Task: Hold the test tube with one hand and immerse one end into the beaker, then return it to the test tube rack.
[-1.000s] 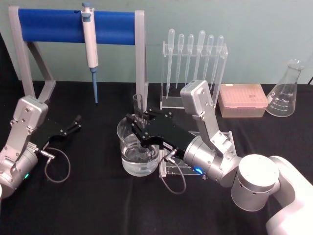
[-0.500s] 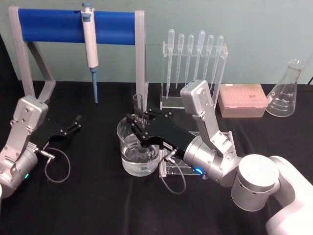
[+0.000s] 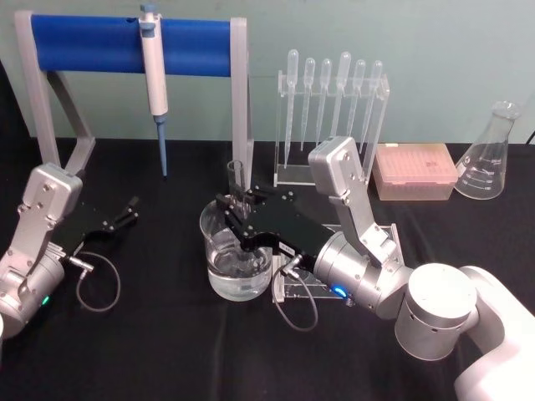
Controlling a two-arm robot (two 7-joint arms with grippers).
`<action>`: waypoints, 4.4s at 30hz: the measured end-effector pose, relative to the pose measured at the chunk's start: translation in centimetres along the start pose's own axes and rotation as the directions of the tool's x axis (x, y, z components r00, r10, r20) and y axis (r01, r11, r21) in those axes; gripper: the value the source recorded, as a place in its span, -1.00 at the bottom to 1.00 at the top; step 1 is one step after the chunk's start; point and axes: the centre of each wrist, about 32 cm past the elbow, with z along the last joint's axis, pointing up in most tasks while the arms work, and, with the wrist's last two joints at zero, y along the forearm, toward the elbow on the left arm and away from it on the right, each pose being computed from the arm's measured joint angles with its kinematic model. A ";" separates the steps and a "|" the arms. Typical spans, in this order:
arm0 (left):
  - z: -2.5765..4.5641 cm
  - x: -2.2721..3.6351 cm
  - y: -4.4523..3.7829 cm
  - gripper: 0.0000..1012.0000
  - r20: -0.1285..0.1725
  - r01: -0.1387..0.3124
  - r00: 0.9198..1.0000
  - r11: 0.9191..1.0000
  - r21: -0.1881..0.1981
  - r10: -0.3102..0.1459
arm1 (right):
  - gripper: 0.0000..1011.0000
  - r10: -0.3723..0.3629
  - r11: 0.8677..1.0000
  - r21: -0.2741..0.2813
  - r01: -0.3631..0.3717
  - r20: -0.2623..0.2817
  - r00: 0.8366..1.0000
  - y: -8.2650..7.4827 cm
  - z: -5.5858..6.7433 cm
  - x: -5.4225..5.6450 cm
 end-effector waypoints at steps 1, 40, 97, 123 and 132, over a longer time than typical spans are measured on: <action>0.00 0.00 0.00 0.98 0.000 0.000 1.000 1.000 0.000 0.000 | -0.55 0.000 1.000 0.000 0.000 0.000 1.000 0.0 0.0 0.0; 0.00 0.00 0.00 0.98 0.000 0.000 1.000 1.000 0.000 0.000 | -0.55 -0.035 0.983 0.185 0.020 0.075 0.997 -3.9 8.3 0.4; 0.00 0.00 0.00 0.98 0.000 0.000 1.000 1.000 0.000 0.000 | -0.55 -0.159 0.982 -0.095 0.166 0.075 0.984 -7.4 0.2 1.8; 0.00 0.00 0.00 0.98 0.000 0.000 1.000 1.000 0.000 0.000 | 0.73 -0.298 0.940 -0.149 0.306 0.071 0.952 -14.2 -0.2 0.9; 0.00 0.00 0.00 0.98 0.000 0.000 1.000 1.000 0.000 0.000 | 0.98 -0.524 0.848 -0.061 0.527 0.064 0.850 -14.6 -2.6 3.1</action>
